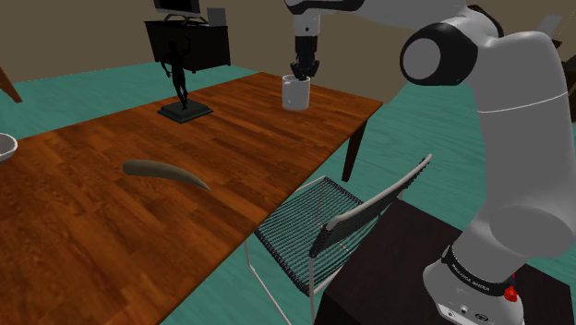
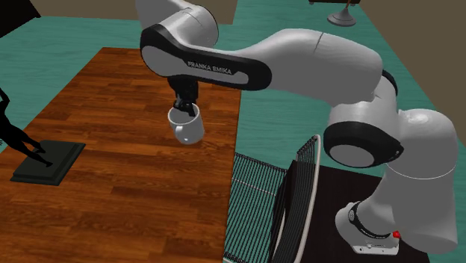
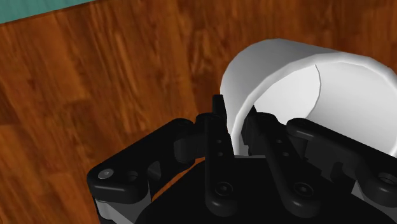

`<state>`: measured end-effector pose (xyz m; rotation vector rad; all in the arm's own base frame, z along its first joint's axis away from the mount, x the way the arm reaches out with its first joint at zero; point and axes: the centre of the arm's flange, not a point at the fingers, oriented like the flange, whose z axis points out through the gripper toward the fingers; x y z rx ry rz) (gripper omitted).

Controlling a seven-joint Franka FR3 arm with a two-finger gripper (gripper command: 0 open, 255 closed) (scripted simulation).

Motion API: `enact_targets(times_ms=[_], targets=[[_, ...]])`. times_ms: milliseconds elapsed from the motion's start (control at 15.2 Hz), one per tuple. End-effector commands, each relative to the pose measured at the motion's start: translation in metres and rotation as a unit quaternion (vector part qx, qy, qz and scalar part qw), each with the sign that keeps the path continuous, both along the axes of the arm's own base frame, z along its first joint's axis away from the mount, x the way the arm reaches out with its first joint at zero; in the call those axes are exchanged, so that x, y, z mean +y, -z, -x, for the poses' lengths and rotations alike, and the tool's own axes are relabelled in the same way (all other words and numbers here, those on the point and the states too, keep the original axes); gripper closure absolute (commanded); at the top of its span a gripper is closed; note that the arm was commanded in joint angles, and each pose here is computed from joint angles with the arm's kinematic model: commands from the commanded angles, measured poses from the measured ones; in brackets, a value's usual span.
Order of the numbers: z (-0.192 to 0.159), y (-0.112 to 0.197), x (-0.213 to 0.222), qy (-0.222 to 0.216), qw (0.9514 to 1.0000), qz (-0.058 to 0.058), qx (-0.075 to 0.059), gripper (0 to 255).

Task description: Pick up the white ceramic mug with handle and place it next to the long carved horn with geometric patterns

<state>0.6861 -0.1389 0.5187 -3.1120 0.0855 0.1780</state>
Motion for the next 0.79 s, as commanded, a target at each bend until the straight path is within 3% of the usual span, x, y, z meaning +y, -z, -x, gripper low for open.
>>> enact_targets(times_ms=[0,726], targets=[[-0.001,-0.001,0.025,0.001,1.0000,0.000,0.000,255],[-0.018,-0.002,0.170,0.001,1.0000,0.000,0.000,255]])
